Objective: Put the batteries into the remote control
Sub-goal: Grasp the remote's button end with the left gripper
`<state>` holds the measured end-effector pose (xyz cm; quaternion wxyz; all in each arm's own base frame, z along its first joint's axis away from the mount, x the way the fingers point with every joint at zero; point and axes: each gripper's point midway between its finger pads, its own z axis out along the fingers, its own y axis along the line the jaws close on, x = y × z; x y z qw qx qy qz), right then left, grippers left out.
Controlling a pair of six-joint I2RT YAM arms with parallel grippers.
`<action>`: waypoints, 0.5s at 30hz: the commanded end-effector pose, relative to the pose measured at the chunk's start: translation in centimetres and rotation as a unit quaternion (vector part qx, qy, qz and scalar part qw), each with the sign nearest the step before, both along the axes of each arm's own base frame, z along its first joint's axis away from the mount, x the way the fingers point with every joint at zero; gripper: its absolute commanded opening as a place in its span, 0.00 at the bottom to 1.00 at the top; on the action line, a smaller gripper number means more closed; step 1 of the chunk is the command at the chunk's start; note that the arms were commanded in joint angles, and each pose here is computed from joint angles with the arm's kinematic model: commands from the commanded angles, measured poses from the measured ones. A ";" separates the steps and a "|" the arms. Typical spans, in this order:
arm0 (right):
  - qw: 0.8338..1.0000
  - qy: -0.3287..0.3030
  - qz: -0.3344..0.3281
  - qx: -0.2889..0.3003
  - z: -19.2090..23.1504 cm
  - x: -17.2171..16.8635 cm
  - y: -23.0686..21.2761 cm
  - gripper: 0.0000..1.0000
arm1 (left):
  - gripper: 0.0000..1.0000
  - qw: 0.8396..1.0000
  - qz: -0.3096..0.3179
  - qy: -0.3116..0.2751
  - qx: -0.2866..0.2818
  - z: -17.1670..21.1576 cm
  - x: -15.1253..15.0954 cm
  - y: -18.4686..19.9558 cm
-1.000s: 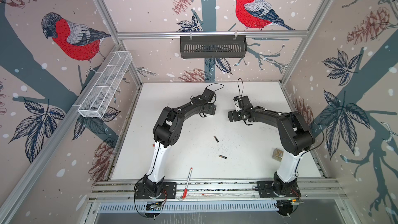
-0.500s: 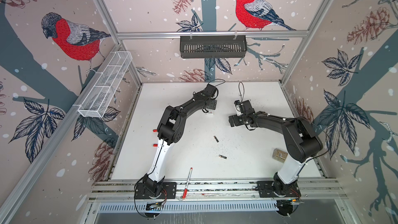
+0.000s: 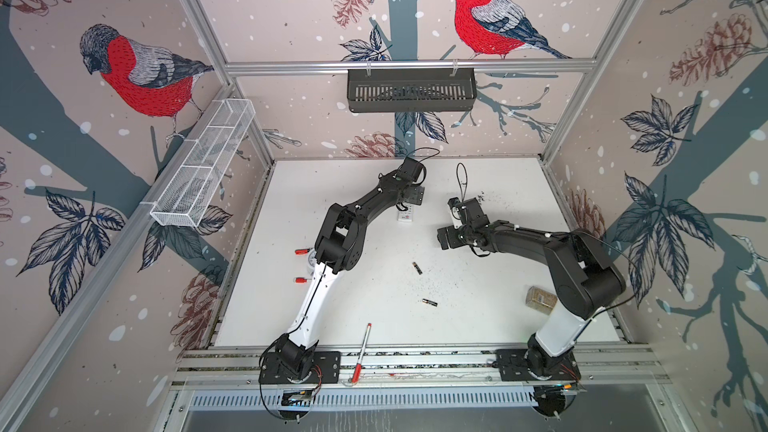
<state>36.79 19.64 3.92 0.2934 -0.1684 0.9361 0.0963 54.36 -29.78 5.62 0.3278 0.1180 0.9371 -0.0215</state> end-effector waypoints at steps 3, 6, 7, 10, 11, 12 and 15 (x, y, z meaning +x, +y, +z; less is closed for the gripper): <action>1.000 -0.018 0.005 0.012 1.3 -0.3 1.0 0.99 | 0.90 0.999 0.031 -0.016 0.009 -0.8 1.6 0.3; 1.000 -0.022 0.007 0.015 1.7 -0.9 1.4 1.00 | 0.87 0.999 0.030 -0.017 0.001 -1.4 2.2 -0.3; 1.000 -0.024 0.009 0.017 1.9 -1.1 1.5 0.99 | 0.85 0.999 0.031 -0.015 -0.001 -1.8 2.4 -0.5; 0.999 -0.028 0.008 0.018 2.4 -1.6 1.6 1.00 | 0.77 0.999 0.032 -0.015 -0.003 -2.5 2.8 -0.8; 0.999 -0.029 0.008 0.019 2.5 -1.8 1.6 0.99 | 0.75 0.999 0.031 -0.017 -0.004 -2.6 3.0 -0.9; 0.999 -0.031 0.008 0.019 2.6 -1.9 1.5 1.00 | 0.74 0.999 0.032 -0.019 -0.004 -2.8 3.1 -1.0; 0.999 -0.034 0.008 0.021 3.0 -2.2 1.4 0.99 | 0.65 0.999 0.027 -0.021 -0.010 -3.1 3.3 -1.3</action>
